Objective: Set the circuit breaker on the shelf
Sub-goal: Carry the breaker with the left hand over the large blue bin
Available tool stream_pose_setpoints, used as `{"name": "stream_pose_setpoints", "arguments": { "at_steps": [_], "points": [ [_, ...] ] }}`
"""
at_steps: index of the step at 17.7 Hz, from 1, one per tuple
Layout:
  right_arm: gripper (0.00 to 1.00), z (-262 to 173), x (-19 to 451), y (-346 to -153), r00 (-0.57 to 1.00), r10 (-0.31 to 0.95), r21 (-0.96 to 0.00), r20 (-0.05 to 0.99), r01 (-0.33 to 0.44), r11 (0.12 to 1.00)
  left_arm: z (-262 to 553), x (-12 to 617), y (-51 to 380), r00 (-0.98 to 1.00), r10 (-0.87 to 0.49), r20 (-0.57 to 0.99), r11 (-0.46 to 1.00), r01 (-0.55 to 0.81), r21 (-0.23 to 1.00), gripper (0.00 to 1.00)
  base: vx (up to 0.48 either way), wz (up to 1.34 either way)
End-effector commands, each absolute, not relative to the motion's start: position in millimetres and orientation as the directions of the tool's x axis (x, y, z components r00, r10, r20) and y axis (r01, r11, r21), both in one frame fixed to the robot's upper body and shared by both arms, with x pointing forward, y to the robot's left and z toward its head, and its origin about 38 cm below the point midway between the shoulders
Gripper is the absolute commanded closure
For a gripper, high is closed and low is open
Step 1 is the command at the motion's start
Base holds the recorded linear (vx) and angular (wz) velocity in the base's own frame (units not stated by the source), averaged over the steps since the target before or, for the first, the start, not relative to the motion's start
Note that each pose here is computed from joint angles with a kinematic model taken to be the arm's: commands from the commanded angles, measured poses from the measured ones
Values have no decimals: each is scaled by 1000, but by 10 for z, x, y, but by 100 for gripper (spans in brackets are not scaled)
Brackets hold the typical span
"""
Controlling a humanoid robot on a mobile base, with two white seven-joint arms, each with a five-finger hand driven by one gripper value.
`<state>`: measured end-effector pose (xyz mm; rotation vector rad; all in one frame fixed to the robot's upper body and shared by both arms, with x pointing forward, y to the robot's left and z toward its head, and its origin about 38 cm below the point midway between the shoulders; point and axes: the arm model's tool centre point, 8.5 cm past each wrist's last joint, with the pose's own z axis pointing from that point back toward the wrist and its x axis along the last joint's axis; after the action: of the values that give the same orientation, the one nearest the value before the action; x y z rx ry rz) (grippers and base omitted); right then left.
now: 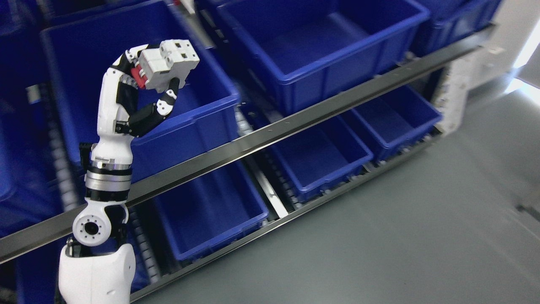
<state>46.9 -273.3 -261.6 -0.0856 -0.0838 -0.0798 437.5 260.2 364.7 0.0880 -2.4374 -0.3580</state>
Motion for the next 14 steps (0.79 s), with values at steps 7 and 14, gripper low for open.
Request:
{"name": "stream_pose_setpoints", "arguments": {
  "at_steps": [7,14],
  "points": [
    [0,-2609,389,-2850,992,-72,-102,101,82,991,4021,4608,2354,-676,-212,706,940,56,336,83,7,680],
    [0,-2609,389,-2850,992,-73,-102,102,84,991,4243,4720,2982,-574,-410,709,885,-62,462,83,65,88]
  ]
}}
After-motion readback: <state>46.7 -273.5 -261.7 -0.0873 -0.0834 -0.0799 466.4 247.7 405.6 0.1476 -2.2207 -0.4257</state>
